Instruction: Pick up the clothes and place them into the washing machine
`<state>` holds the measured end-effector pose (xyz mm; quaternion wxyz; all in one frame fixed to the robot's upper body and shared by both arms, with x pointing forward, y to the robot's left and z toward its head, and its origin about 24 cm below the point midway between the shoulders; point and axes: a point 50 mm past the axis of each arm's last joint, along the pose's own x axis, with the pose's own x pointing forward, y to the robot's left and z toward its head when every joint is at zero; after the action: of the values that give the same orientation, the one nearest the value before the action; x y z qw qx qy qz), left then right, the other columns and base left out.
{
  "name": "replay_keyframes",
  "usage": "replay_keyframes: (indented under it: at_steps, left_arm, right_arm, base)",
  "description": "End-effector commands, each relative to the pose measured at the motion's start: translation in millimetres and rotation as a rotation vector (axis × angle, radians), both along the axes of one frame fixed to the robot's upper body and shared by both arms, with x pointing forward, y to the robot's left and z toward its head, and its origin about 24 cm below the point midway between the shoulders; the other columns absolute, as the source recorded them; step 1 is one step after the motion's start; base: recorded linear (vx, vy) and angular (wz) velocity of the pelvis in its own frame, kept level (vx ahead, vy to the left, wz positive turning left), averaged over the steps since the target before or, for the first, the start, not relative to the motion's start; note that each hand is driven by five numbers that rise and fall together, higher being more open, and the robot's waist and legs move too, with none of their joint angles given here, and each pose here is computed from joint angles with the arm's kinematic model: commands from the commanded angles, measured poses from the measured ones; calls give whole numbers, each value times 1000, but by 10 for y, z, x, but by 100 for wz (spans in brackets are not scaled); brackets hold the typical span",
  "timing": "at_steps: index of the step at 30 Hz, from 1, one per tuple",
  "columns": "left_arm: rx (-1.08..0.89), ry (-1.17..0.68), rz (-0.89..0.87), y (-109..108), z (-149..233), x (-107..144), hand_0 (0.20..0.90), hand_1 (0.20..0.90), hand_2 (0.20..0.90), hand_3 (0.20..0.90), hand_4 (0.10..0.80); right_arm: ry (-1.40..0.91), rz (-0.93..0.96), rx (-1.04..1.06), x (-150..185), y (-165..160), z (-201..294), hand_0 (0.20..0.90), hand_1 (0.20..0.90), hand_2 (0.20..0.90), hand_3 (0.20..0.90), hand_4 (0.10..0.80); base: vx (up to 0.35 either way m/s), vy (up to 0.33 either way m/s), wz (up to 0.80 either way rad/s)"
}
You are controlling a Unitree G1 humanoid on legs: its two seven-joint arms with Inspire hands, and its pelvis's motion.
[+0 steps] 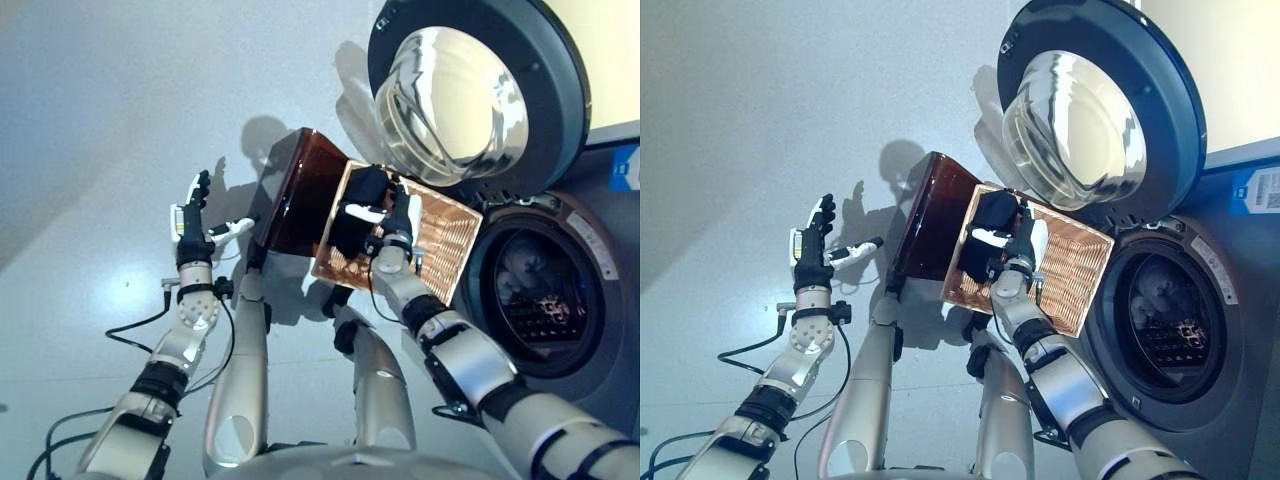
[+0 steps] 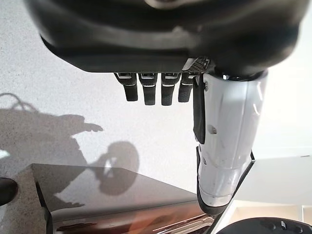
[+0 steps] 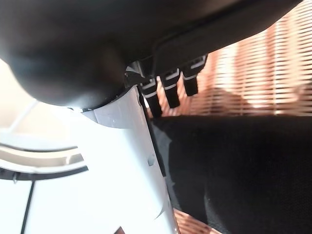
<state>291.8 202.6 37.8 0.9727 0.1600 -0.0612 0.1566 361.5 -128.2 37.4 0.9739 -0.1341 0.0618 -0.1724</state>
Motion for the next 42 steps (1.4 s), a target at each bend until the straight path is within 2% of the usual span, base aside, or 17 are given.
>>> replay_keyframes:
  at_steps: [1, 6, 10, 17, 26, 42]
  left_arm:
    - [19, -141, -15, 7, 212, -83, 900, 900, 900, 900, 800]
    - [22, -111, -9, 23, 148, -94, 900, 900, 900, 900, 800]
    - [22, -110, 3, 5, 134, -99, 900, 900, 900, 900, 800]
    - [63, -116, 0, -32, 114, -134, 900, 900, 900, 900, 800]
    - [55, -116, 0, -57, 111, -129, 900, 900, 900, 900, 800]
    - [68, -134, 22, 17, 155, -149, 900, 900, 900, 900, 800]
  right_arm:
    - [14, 32, -35, -75, 61, -104, 900, 900, 900, 900, 800]
    - [10, 18, -51, -79, 73, -101, 900, 900, 900, 900, 800]
    - [-6, -146, 19, -108, -39, -112, 900, 900, 900, 900, 800]
    - [-36, -240, 34, -192, -103, -154, 900, 900, 900, 900, 800]
    - [25, -236, 54, -253, -104, -284, 900, 900, 900, 900, 800]
    - [-19, -171, 78, -141, 86, -123, 900, 900, 900, 900, 800]
  base:
    - [0, 0, 0]
    - [0, 0, 0]
    - [-60, 6, 0]
    - [-77, 33, -6]
    - [-7, -1, -2]
    - [30, -3, 4]
